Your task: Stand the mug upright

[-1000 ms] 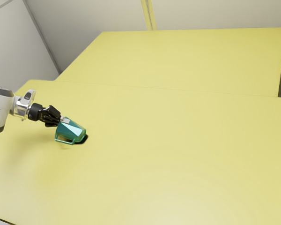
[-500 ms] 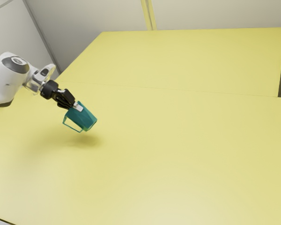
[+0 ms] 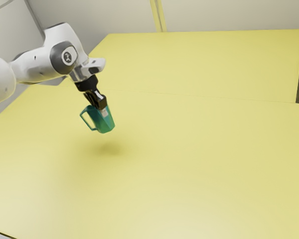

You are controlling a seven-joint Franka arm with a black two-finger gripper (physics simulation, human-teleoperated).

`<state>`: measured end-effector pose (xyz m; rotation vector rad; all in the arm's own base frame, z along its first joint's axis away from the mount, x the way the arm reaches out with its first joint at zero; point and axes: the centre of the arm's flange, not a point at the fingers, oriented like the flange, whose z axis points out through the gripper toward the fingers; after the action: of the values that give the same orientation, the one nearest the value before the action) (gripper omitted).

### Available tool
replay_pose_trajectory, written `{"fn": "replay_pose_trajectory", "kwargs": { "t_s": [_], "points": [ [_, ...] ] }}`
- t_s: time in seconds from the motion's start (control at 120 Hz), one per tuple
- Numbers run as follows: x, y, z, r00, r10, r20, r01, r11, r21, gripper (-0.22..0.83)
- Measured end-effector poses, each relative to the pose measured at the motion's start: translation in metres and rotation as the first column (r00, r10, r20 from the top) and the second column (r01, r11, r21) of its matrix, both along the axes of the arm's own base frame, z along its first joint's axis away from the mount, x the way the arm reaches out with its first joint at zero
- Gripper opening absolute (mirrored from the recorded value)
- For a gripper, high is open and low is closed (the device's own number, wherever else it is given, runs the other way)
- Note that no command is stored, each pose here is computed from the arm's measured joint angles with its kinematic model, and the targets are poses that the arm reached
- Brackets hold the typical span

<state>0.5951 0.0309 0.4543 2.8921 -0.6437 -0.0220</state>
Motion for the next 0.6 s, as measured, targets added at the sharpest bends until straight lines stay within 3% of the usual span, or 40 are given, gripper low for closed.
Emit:
{"fn": "replay_pose_trajectory", "kwargs": {
  "t_s": [0.333, 0.6],
  "points": [
    [-0.005, -0.027, -0.053, 0.995, 0.061, 0.076, -0.071, 0.987, 0.147, -0.15],
    [0.004, -0.024, -0.092, 0.986, 0.152, 0.072, -0.162, 0.971, 0.178, -0.16]
  ]
}}
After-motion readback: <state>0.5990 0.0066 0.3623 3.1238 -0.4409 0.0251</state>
